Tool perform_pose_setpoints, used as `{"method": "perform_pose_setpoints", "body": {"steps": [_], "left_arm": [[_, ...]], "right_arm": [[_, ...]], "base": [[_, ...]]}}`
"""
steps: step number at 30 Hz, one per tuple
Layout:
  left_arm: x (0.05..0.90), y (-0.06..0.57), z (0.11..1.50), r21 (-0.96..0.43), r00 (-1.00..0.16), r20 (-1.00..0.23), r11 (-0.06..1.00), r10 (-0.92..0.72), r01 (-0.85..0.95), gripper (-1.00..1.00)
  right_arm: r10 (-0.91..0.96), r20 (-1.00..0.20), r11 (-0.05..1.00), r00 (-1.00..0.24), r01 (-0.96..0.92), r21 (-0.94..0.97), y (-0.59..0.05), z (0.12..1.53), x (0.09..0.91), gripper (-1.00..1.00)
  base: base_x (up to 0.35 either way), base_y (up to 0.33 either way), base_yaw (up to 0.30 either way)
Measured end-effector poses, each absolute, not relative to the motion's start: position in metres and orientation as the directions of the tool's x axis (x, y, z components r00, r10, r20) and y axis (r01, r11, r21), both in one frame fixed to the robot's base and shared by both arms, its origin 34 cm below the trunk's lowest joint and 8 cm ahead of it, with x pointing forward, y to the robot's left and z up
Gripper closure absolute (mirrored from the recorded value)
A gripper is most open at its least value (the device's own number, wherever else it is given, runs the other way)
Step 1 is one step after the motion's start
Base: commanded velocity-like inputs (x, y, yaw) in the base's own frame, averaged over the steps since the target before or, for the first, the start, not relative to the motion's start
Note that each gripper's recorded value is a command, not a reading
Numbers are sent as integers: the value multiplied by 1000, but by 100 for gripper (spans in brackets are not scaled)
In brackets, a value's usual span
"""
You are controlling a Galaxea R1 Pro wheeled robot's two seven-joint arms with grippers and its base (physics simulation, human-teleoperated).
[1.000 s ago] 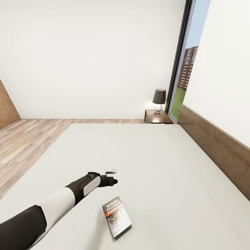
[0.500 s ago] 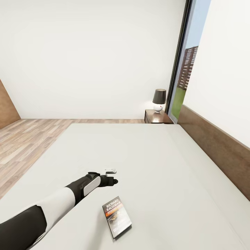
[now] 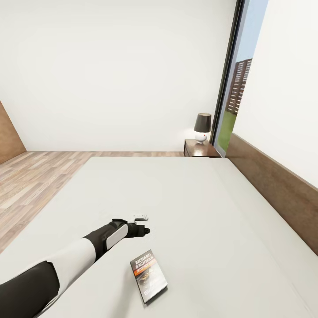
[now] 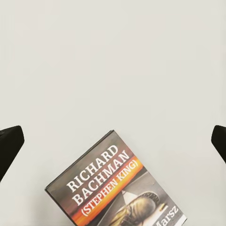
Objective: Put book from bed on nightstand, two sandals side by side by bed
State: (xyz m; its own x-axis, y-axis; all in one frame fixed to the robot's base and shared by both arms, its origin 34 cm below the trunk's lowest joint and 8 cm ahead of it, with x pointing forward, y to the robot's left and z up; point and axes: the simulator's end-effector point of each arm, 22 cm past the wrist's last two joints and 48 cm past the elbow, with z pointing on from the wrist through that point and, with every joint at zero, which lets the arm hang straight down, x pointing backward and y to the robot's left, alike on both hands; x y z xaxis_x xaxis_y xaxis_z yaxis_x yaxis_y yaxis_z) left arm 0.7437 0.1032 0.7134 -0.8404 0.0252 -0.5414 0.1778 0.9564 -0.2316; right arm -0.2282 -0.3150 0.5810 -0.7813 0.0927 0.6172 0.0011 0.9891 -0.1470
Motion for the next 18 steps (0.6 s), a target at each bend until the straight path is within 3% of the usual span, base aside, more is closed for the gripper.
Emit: {"method": "perform_pose_setpoints", "body": {"steps": [18], "left_arm": [[748, 106, 715, -171, -818, -568, 959, 91, 225, -100]], "right_arm": [[93, 621, 989, -778, 1, -146, -314, 582, -229, -100]], "base": [[0, 0, 0]]}}
